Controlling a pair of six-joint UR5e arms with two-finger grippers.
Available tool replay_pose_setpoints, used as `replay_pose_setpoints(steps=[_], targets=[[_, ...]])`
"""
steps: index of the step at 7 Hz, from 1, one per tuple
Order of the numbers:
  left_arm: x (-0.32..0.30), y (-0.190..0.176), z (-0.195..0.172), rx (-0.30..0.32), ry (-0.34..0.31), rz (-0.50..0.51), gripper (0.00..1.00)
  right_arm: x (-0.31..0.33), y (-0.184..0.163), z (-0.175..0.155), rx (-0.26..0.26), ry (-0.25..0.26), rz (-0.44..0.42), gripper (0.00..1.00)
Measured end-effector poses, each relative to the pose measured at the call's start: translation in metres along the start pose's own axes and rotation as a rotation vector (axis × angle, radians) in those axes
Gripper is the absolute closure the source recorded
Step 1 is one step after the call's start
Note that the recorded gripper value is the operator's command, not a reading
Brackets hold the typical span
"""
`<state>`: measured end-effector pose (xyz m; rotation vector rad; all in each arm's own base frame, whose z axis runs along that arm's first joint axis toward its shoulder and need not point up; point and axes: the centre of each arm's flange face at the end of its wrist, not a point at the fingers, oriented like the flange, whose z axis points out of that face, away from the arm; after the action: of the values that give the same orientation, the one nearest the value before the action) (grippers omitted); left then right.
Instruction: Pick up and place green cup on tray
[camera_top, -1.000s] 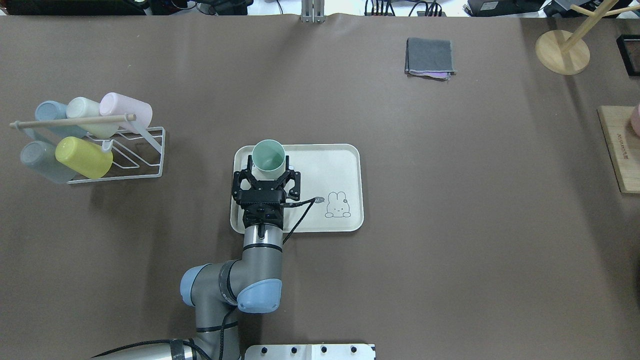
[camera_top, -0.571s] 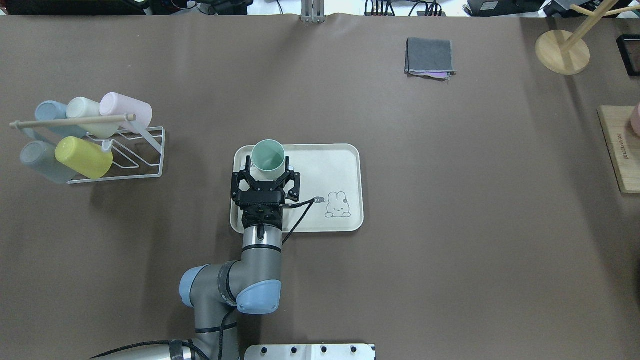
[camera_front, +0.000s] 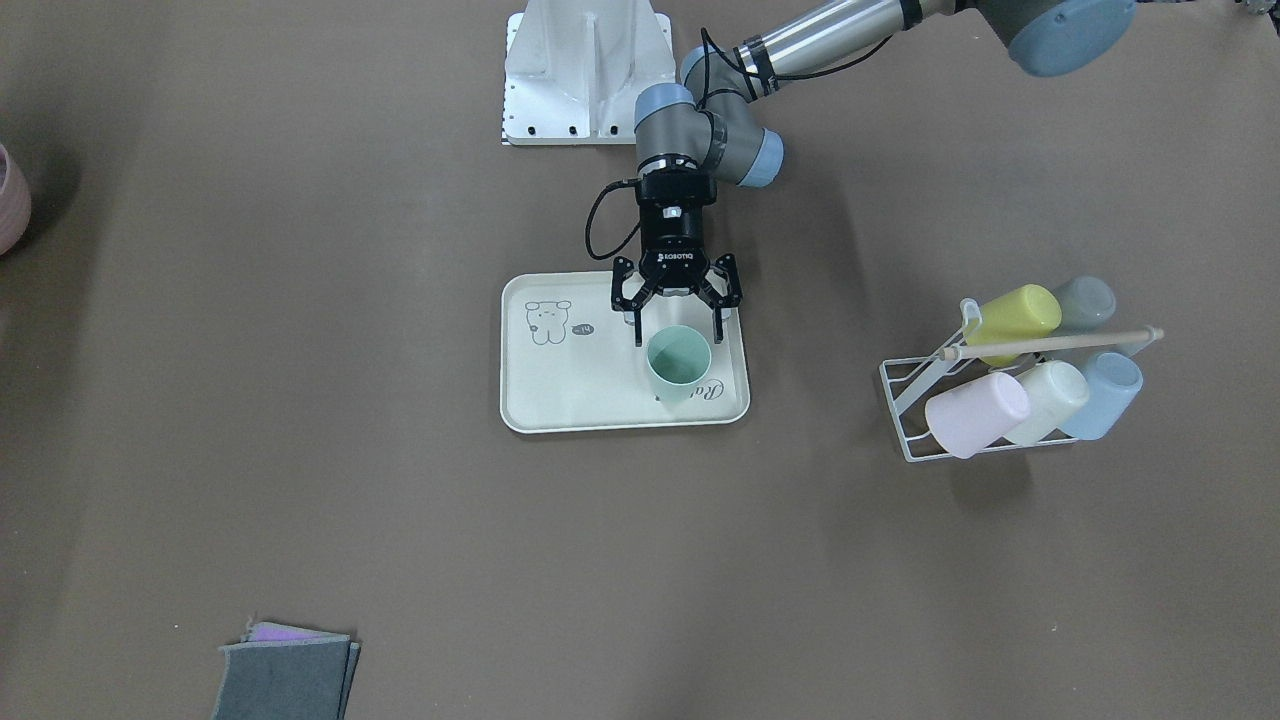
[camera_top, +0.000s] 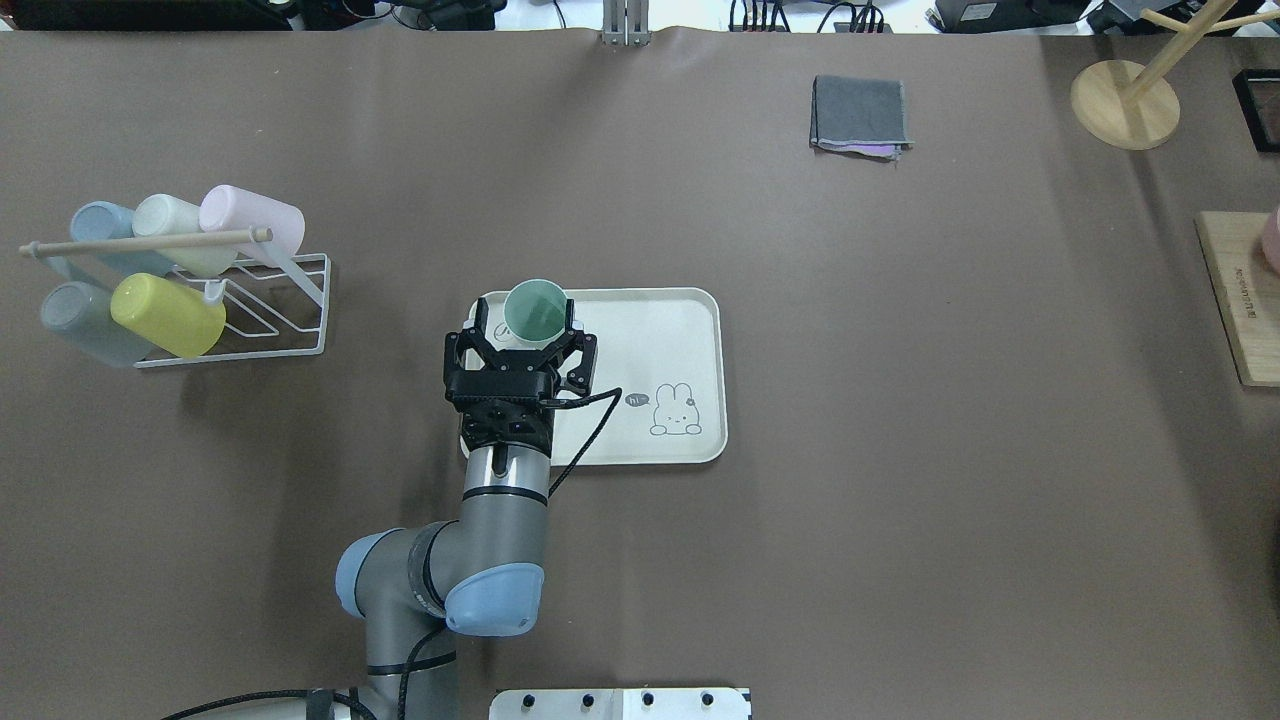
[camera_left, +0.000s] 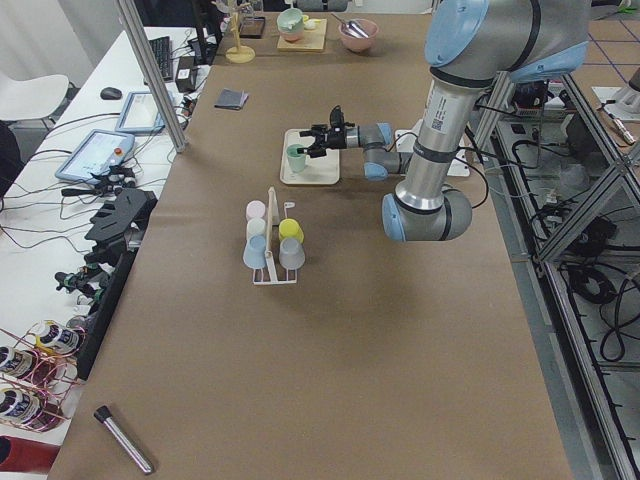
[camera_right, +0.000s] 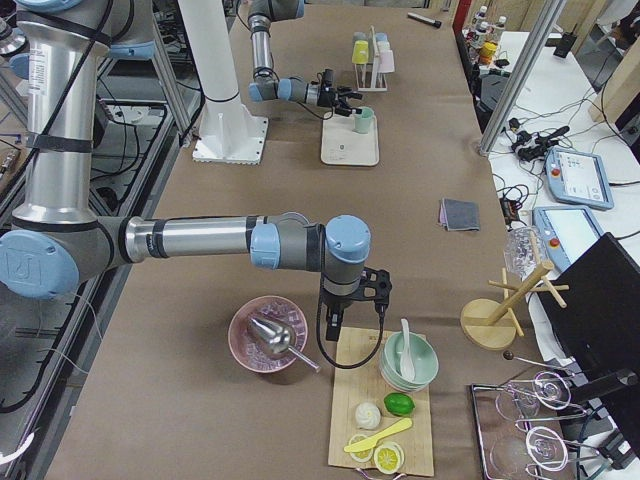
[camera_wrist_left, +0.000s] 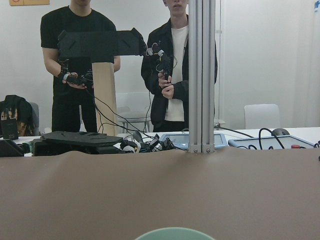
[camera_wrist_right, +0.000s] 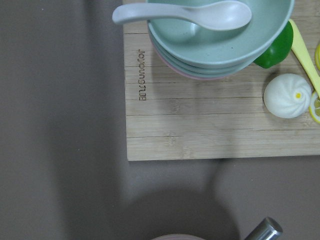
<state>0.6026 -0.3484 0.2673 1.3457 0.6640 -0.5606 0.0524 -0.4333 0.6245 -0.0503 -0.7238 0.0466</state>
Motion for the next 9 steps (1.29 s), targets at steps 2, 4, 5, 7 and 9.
replay_pose_setpoints(steps=[2, 4, 5, 7, 9], targets=[[-0.014, -0.035, -0.011, -0.007, 0.027, -0.025, 0.03, 0.001, 0.002, 0.001, -0.003, 0.000, 0.002, 0.00], [-0.054, -0.067, -0.025, -0.037, 0.063, -0.018, 0.03, 0.002, 0.004, 0.002, -0.004, 0.000, 0.004, 0.00], [-0.079, -0.079, -0.032, -0.062, 0.084, -0.018, 0.03, 0.002, 0.004, 0.002, -0.004, 0.000, 0.004, 0.00], [-0.115, -0.110, -0.024, -0.113, 0.120, -0.011, 0.03, 0.001, 0.003, 0.000, -0.002, 0.000, 0.008, 0.00], [-0.138, -0.114, -0.013, -0.169, 0.150, 0.036, 0.03, -0.001, 0.003, -0.001, 0.002, 0.001, 0.011, 0.00]])
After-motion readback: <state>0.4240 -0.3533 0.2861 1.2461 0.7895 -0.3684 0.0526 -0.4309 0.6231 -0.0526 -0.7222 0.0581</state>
